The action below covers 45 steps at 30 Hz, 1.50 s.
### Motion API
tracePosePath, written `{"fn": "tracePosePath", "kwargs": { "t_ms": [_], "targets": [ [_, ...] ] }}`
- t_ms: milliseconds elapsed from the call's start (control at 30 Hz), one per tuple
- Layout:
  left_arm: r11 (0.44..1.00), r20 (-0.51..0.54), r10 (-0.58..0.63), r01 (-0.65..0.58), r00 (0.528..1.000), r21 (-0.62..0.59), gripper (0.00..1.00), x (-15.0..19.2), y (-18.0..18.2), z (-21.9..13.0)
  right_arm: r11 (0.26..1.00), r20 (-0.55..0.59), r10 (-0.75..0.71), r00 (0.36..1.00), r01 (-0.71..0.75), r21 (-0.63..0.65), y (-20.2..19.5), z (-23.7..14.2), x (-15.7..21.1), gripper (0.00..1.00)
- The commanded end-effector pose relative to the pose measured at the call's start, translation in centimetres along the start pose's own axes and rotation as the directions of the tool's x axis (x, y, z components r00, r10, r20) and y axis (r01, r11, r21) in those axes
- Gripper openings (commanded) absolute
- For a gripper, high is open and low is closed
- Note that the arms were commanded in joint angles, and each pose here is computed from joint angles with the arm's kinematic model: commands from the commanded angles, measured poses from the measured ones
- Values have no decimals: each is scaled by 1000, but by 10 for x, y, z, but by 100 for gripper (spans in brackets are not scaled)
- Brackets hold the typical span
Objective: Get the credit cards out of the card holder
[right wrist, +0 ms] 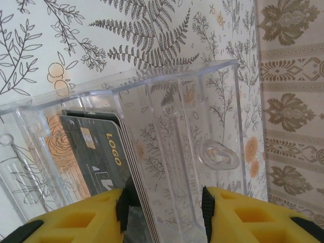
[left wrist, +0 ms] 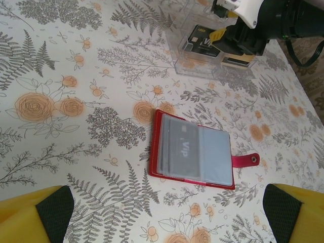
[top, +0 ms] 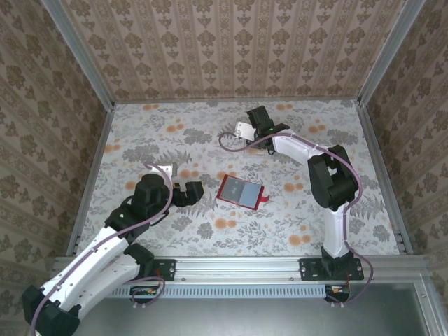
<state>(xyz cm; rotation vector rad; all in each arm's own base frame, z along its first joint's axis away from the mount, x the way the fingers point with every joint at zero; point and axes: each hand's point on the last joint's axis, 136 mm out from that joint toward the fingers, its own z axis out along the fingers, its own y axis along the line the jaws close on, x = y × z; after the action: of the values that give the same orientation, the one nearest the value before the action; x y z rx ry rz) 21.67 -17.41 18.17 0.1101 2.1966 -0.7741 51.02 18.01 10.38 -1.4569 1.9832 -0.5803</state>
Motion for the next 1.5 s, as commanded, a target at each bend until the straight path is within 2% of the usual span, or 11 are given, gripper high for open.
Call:
{"fn": "tracePosePath", "kwargs": {
  "t_ms": [0, 100, 167, 300, 367, 500, 667, 767, 867, 1133, 1467],
  "targets": [
    [1000, -3, 9, -9, 1000, 13, 100, 0, -1, 3, 989, 69, 133, 989, -137, 50, -20, -26, -7, 46],
    [1000, -19, 4, -4, 1000, 16, 100, 2, -1, 9, 965, 113, 253, 961, -259, 38, -20, -50, -8, 46],
    [1000, -33, -1, 2, 999, 26, 100, 3, -3, 16, 923, 152, 376, 914, -384, 23, -18, -69, -9, 45],
    [999, -98, -9, 13, 995, 43, 100, 7, -7, 34, 793, 180, 608, 773, -602, -90, 3, -104, -8, 39],
    [998, -141, -15, 23, 990, 58, 100, 10, -12, 46, 698, 177, 716, 675, -691, -188, 22, -121, -10, 37],
    [994, -209, -42, 62, 977, 90, 94, 16, -19, 71, 528, 92, 842, 532, -777, -343, 63, -146, -13, 34],
    [988, -272, -76, 108, 959, 106, 81, 20, -27, 104, 336, -58, 919, 391, -851, -404, 111, -158, -8, 27],
    [989, -315, -77, 113, 946, 97, 76, 23, -35, 123, 278, -156, 920, 359, -881, -383, 138, -152, -1, 20],
    [991, -355, -63, 100, 933, 86, 72, 28, -44, 137, 258, -236, 907, 350, -902, -346, 164, -143, 8, 13],
    [995, -451, -59, 91, 890, 49, 66, 47, -38, 164, 211, -342, 887, 311, -931, -298, 210, -120, 32, 13],
    [992, -494, -69, 114, 867, 61, 63, 72, -30, 176, 199, -364, 884, 294, -941, -275, 219, -105, 34, 13]
  ]
}}
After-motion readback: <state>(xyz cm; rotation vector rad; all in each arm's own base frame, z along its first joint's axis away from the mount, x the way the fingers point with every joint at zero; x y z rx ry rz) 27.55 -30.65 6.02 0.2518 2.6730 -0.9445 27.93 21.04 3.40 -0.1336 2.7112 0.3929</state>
